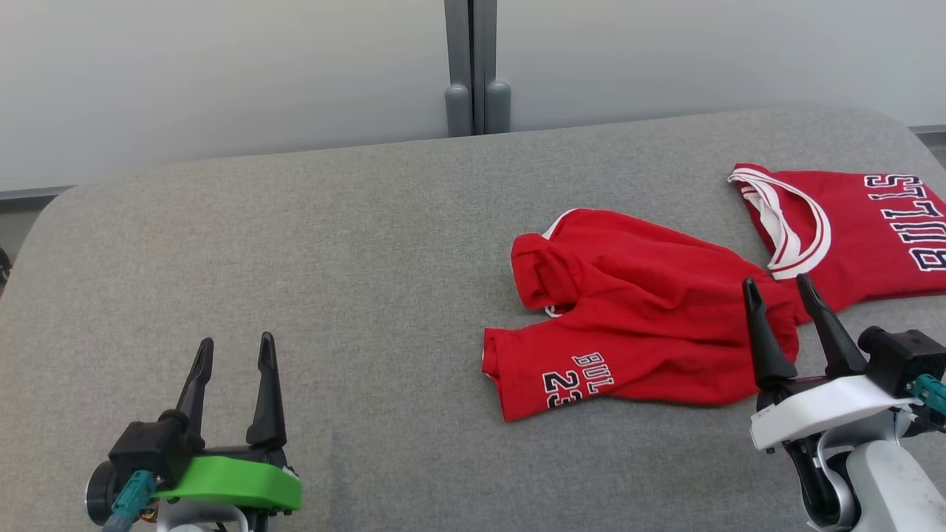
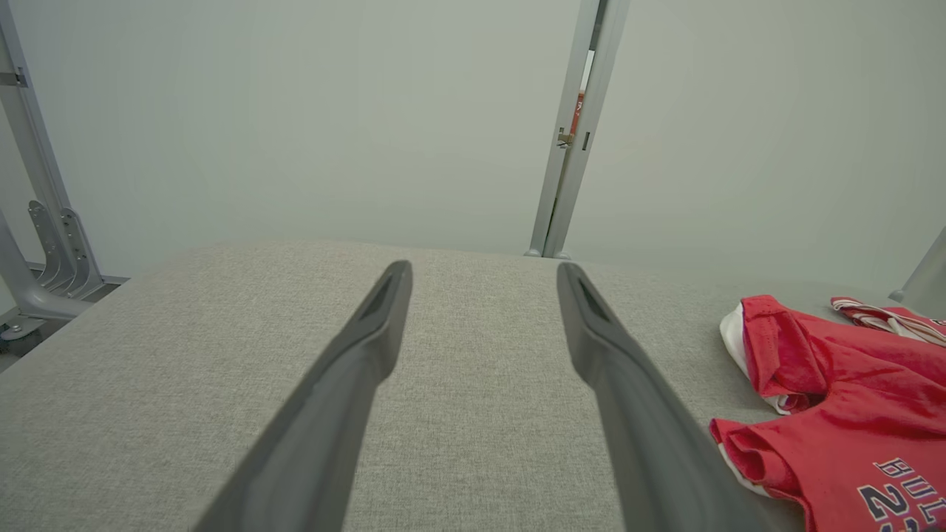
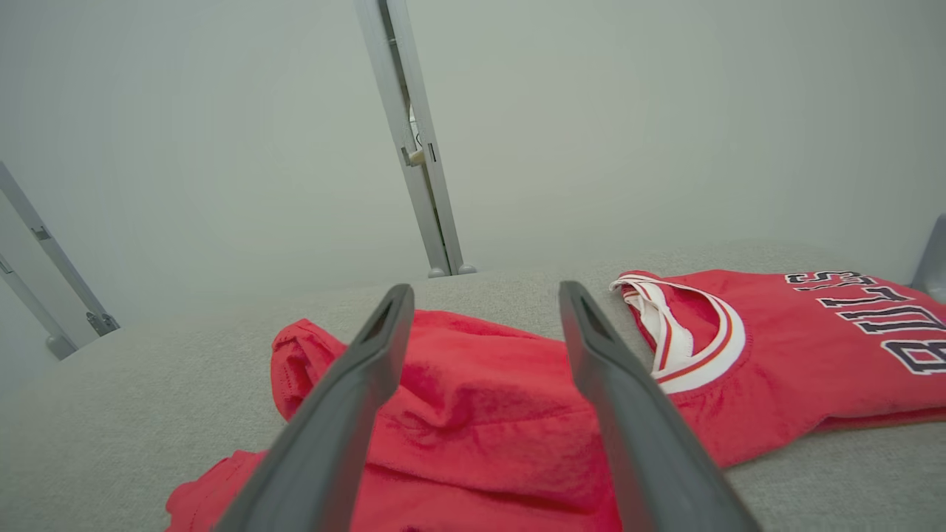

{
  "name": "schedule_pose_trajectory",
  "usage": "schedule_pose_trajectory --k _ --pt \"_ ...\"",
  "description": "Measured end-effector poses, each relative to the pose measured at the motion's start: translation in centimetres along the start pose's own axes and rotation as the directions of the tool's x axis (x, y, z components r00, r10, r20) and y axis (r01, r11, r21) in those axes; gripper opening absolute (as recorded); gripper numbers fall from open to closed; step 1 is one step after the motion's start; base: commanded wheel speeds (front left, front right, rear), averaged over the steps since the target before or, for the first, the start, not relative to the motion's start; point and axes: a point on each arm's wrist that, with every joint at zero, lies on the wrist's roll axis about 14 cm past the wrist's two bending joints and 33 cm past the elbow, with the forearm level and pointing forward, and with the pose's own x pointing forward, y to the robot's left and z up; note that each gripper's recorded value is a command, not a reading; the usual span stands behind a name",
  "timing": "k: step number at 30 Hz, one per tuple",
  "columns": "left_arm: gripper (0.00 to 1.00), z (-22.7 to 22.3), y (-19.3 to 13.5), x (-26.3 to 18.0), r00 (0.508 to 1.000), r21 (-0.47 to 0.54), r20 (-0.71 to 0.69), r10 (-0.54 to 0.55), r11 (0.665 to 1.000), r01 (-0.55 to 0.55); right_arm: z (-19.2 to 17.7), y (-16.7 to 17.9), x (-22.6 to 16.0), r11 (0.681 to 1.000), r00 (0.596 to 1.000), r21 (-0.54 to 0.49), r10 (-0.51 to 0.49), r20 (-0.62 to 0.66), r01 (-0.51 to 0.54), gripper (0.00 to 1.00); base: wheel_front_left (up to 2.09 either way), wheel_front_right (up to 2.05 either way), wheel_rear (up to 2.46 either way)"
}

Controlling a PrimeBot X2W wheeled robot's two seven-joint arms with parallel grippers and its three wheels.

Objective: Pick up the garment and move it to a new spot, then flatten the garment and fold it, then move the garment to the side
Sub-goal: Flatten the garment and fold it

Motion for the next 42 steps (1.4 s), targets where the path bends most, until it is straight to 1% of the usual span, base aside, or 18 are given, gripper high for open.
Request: schedule_pose_trajectory --k 4,6,9,12,13,15,18,21,23,24,27,31,32,33,34,36,40,42 --pt "1.00 -0.6 -0.4 0.0 1.000 -0.013 -0.018 -0.011 1.000 0.011 -0.3 0.0 0.1 1.000 1.000 0.004 -0.002 -0.004 0.002 1.00 0.00 0.00 0.00" --pt "1.00 -1.7 -0.8 0.0 0.999 -0.083 -0.053 -0.014 0.996 0.009 -0.2 -0.1 0.3 1.000 1.000 0.002 -0.002 0.000 0.002 1.00 0.00 0.00 0.00" --pt "1.00 -3.2 -3.3 1.0 0.985 -0.095 -0.147 -0.094 0.992 0.081 -0.1 -0.2 0.7 1.000 1.000 0.000 0.002 0.004 -0.002 1.00 0.00 0.00 0.00" --pt "1.00 -4.2 -6.5 2.0 0.953 -0.140 -0.230 -0.196 0.976 0.167 0.0 -0.5 1.1 1.000 1.000 -0.010 0.001 0.006 -0.001 1.00 0.00 0.00 0.00" --pt "1.00 -4.8 -7.9 2.1 0.933 -0.171 -0.268 -0.239 0.965 0.198 0.2 -0.9 1.2 1.000 1.000 -0.015 -0.004 0.009 0.004 1.00 0.00 0.00 0.00" --pt "1.00 -6.5 -10.5 1.8 0.877 -0.222 -0.358 -0.322 0.941 0.254 0.4 -1.4 1.4 1.000 1.000 -0.022 -0.014 0.013 0.014 1.00 0.00 0.00 0.00" --pt "1.00 -8.7 -14.1 1.0 0.772 -0.294 -0.468 -0.430 0.900 0.323 0.9 -2.6 1.4 0.999 0.999 -0.030 -0.041 0.026 0.042 1.00 0.00 0.00 0.00" --pt "1.00 -11.0 -16.2 0.1 0.666 -0.302 -0.567 -0.484 0.875 0.379 1.3 -4.0 1.1 0.996 0.996 -0.039 -0.079 0.034 0.080 1.00 0.00 0.00 0.00" --pt "1.00 -12.0 -16.9 0.0 0.627 -0.323 -0.595 -0.502 0.864 0.385 1.3 -4.9 0.7 0.994 0.994 -0.044 -0.104 0.031 0.105 1.00 0.00 0.00 0.00" --pt "1.00 -12.7 -17.2 -0.2 0.598 -0.317 -0.622 -0.505 0.861 0.397 1.3 -5.4 0.5 0.992 0.993 -0.047 -0.117 0.031 0.119 1.00 0.00 0.00 0.00" --pt "1.00 -14.3 -18.0 -0.4 0.540 -0.325 -0.665 -0.516 0.851 0.413 1.3 -6.4 -0.1 0.987 0.988 -0.049 -0.152 0.032 0.153 1.00 0.00 0.00 0.00" --pt "1.00 -15.5 -19.1 -0.3 0.495 -0.348 -0.683 -0.537 0.836 0.425 1.0 -7.5 -1.0 0.980 0.982 -0.053 -0.190 0.020 0.191 1.00 0.00 0.00 0.00" --pt "0.68 -15.8 -19.2 -0.3 0.489 -0.346 -0.688 -0.537 0.834 0.430 0.9 -7.8 -1.1 0.979 0.980 -0.054 -0.197 0.017 0.197 1.00 0.00 0.00 0.00" --pt "0.21 -16.0 -19.4 -0.1 0.489 -0.345 -0.685 -0.540 0.831 0.435 0.9 -8.0 -1.3 0.977 0.979 -0.055 -0.204 0.014 0.205 1.00 0.00 0.00 0.00" --pt "0.00 -15.9 -19.7 0.1 0.495 -0.353 -0.674 -0.548 0.828 0.436 0.8 -8.2 -1.4 0.976 0.977 -0.055 -0.212 0.013 0.213 1.00 0.00 0.00 0.00" --pt "0.00 -15.8 -20.0 0.2 0.497 -0.359 -0.664 -0.558 0.821 0.443 0.9 -8.5 -1.6 0.973 0.975 -0.055 -0.223 0.015 0.224 1.00 0.00 0.00 0.00" --pt "0.00 -14.8 -19.6 0.7 0.534 -0.369 -0.629 -0.565 0.822 0.435 0.8 -8.3 -1.5 0.974 0.976 -0.049 -0.219 0.014 0.219 1.00 0.00 0.00 0.00" --pt "0.00 -13.8 -19.7 0.8 0.547 -0.386 -0.605 -0.579 0.814 0.434 0.7 -7.8 -1.2 0.978 0.979 -0.043 -0.205 0.014 0.205 1.00 0.00 0.00 0.00"
